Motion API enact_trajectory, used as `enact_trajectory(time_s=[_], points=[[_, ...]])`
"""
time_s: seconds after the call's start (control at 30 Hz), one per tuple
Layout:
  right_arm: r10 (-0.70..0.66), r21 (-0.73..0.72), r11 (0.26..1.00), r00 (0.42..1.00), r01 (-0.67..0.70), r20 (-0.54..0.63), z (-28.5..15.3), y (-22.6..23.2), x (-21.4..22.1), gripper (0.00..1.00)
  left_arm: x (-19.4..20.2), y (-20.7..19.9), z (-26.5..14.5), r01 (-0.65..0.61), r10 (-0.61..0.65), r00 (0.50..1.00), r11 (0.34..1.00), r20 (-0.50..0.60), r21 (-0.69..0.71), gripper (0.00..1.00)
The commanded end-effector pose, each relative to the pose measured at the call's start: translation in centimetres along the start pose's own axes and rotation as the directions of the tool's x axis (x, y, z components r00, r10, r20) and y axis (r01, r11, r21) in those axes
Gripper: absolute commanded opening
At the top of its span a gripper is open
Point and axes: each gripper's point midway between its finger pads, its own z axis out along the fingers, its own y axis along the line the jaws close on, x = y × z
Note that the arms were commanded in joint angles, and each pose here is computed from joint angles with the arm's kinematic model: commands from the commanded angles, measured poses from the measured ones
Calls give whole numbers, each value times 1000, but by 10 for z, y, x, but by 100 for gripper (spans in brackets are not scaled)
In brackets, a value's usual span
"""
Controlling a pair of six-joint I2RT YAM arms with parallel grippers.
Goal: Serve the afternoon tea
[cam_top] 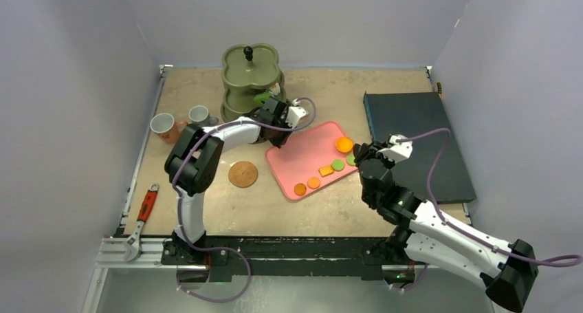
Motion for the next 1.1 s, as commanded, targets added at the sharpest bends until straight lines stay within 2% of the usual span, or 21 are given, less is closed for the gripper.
enact_trajectory(time_s=[0.0, 0.2, 0.37, 0.4, 0.43, 0.5, 0.63, 0.7, 0.73, 0.77, 0.8, 0.87, 1.0, 1.07], points=[[42, -12, 999, 998, -41, 38, 3, 8, -12, 37, 43, 0, -15, 310, -318, 947, 944, -55, -115, 0], [32, -15, 999, 999, -31, 31, 10, 10, -3, 37, 48, -23, -24, 541, -546, 837, 837, -38, -84, 0], [32, -32, 999, 999, -31, 33, 18, 14, 1, 38, 35, -44, -31, 639, -639, 769, 769, -35, -2, 0], [31, -33, 999, 999, -30, 33, 20, 15, 1, 38, 33, -51, -32, 634, -633, 773, 772, -42, 37, 5], [28, -35, 999, 999, -27, 32, 22, 15, 2, 38, 31, -55, -34, 616, -614, 788, 785, -48, 71, 15], [27, -41, 999, 999, -25, 34, 26, 17, 2, 38, 27, -64, -42, 532, -529, 847, 836, -63, 134, 35], [29, -56, 998, 999, -27, 33, 30, 19, 2, 38, 19, -76, -77, 336, -320, 942, 908, -101, 250, 55], [33, -67, 997, 999, -31, 31, 31, 22, 3, 38, 15, -80, -100, 131, -125, 991, 939, -38, 318, 69], [35, -69, 997, 999, -33, 29, 32, 23, 4, 38, 13, -81, -112, 23, -27, 1000, 942, 7, 334, 70], [35, -71, 997, 999, -33, 26, 33, 24, 5, 38, 14, -84, -124, -108, 93, 994, 929, 58, 353, 79], [36, -74, 997, 999, -34, 24, 34, 25, 5, 38, 18, -85, -132, -233, 213, 972, 906, 96, 354, 87], [36, -77, 996, 999, -34, 21, 35, 28, 5, 38, 32, -87, -144, -432, 420, 900, 824, 115, 366, 91], [49, -82, 996, 998, -47, 26, 37, 32, 1, 38, 44, -85, -143, -648, 645, 750, 674, 146, 354, 93], [58, -82, 995, 998, -56, 30, 37, 32, -1, 38, 48, -91, -137, -717, 717, 679, 601, 158, 352, 93]])
